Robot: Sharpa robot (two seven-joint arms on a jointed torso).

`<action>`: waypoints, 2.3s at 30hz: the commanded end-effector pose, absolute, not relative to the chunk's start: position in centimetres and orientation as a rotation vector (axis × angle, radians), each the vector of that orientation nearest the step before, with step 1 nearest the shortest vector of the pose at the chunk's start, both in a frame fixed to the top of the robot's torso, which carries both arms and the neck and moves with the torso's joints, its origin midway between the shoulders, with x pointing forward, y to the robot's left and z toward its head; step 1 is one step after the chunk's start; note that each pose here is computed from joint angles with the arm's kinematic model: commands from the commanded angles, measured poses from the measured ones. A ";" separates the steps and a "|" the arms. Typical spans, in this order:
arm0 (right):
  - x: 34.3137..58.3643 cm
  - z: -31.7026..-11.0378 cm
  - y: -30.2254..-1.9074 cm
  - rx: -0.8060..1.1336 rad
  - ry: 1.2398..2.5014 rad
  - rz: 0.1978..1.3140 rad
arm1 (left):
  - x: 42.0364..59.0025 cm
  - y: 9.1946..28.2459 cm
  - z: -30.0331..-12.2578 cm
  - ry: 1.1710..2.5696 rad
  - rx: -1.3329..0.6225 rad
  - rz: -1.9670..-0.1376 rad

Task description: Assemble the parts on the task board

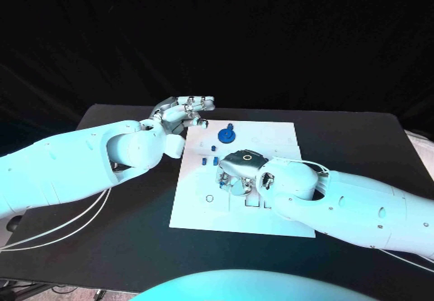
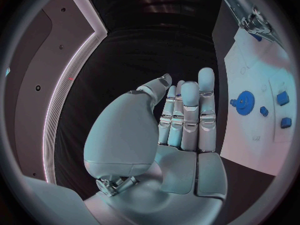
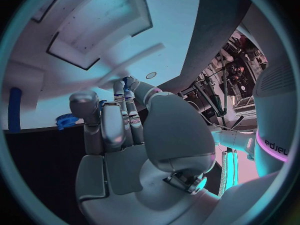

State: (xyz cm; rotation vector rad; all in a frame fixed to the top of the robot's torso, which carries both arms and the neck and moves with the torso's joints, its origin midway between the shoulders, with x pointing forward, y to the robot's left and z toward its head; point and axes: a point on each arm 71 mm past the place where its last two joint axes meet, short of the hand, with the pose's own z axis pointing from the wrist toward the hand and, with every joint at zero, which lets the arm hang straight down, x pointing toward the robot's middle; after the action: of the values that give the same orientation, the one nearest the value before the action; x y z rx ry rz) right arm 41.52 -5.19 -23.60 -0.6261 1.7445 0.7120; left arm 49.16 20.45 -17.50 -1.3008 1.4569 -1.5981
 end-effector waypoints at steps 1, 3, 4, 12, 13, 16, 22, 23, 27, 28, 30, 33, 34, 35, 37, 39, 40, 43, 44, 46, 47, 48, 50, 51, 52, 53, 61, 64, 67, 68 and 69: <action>41.7 -24.4 -5.7 -0.633 1.773 0.631 | 49.1 20.2 -17.4 1.465 -1.297 -1.622; 41.7 -24.3 -5.8 -0.621 1.759 0.636 | 49.1 20.2 -17.4 1.466 -1.298 -1.622; 41.6 -24.2 -5.8 -0.615 1.751 0.641 | 49.1 20.2 -17.4 1.466 -1.298 -1.621; 40.8 -23.1 -6.8 -0.566 1.666 0.702 | 49.1 20.3 -17.4 1.469 -1.300 -1.620; 40.7 -22.9 -7.0 -0.557 1.655 0.711 | 49.1 20.3 -17.4 1.469 -1.300 -1.620; 40.4 -22.1 -7.9 -0.524 1.628 0.734 | 49.1 20.4 -17.5 1.469 -1.301 -1.618; 40.8 -19.8 -10.5 -0.458 1.622 0.718 | 49.1 20.5 -17.5 1.468 -1.302 -1.616; 41.2 -19.3 -11.4 -0.450 1.646 0.682 | 49.1 20.5 -17.5 1.468 -1.302 -1.615; 42.3 -18.5 -13.5 -0.447 1.689 0.587 | 49.1 20.5 -17.5 1.468 -1.300 -1.619; 42.6 -18.5 -14.0 -0.448 1.699 0.564 | 49.1 20.4 -17.5 1.469 -1.299 -1.620; 43.1 -18.5 -14.8 -0.449 1.716 0.527 | 49.1 20.4 -17.4 1.469 -1.299 -1.621; 43.6 -18.6 -15.7 -0.455 1.734 0.488 | 49.0 20.4 -17.4 1.469 -1.298 -1.622; 43.7 -18.6 -15.9 -0.459 1.738 0.479 | 49.0 20.4 -17.4 1.469 -1.297 -1.622; 43.8 -18.7 -16.0 -0.461 1.740 0.473 | 49.0 20.4 -17.4 1.468 -1.297 -1.622; 43.9 -18.7 -16.1 -0.469 1.747 0.462 | 49.1 20.4 -17.4 1.468 -1.297 -1.622; 44.0 -18.8 -16.2 -0.478 1.753 0.457 | 49.1 20.4 -17.4 1.468 -1.297 -1.622; 44.0 -18.9 -16.2 -0.482 1.756 0.455 | 49.1 20.4 -17.4 1.468 -1.297 -1.622; 44.1 -19.0 -16.1 -0.492 1.763 0.454 | 49.1 20.4 -17.4 1.468 -1.297 -1.622; 44.2 -19.1 -16.0 -0.496 1.764 0.455 | 49.1 20.4 -17.5 1.468 -1.297 -1.622; 44.2 -19.2 -15.9 -0.499 1.764 0.456 | 49.1 20.4 -17.5 1.468 -1.297 -1.622; 44.3 -19.3 -15.8 -0.500 1.764 0.457 | 49.1 20.4 -17.5 1.468 -1.297 -1.622; 44.3 -19.4 -15.7 -0.501 1.764 0.458 | 49.1 20.4 -17.5 1.468 -1.297 -1.622; 44.5 -19.5 -15.5 -0.505 1.766 0.460 | 49.1 20.4 -17.5 1.468 -1.297 -1.623; 44.5 -19.6 -15.4 -0.506 1.767 0.461 | 49.1 20.4 -17.5 1.469 -1.297 -1.623; 44.6 -19.7 -15.3 -0.508 1.768 0.462 | 49.1 20.4 -17.5 1.469 -1.297 -1.623; 44.6 -19.8 -15.2 -0.509 1.770 0.462 | 49.1 20.4 -17.5 1.469 -1.297 -1.623; 45.1 -20.3 -15.1 -0.524 1.767 0.427 | 49.1 20.4 -17.5 1.470 -1.298 -1.622; 45.3 -20.5 -15.2 -0.530 1.762 0.412 | 49.1 20.4 -17.5 1.471 -1.298 -1.622; 45.4 -20.6 -15.2 -0.538 1.752 0.399 | 49.1 20.4 -17.5 1.472 -1.299 -1.621; 45.4 -20.6 -15.2 -0.539 1.750 0.398 | 49.1 20.4 -17.5 1.472 -1.299 -1.621; 45.4 -20.6 -15.2 -0.540 1.747 0.396 | 49.1 20.4 -17.5 1.473 -1.299 -1.621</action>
State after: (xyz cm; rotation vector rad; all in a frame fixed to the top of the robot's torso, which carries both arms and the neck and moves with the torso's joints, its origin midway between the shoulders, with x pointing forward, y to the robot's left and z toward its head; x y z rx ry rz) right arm 45.40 -15.00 -20.17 -0.5023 1.7488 0.4389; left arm 49.19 20.63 -17.60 -1.3051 1.4661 -1.5962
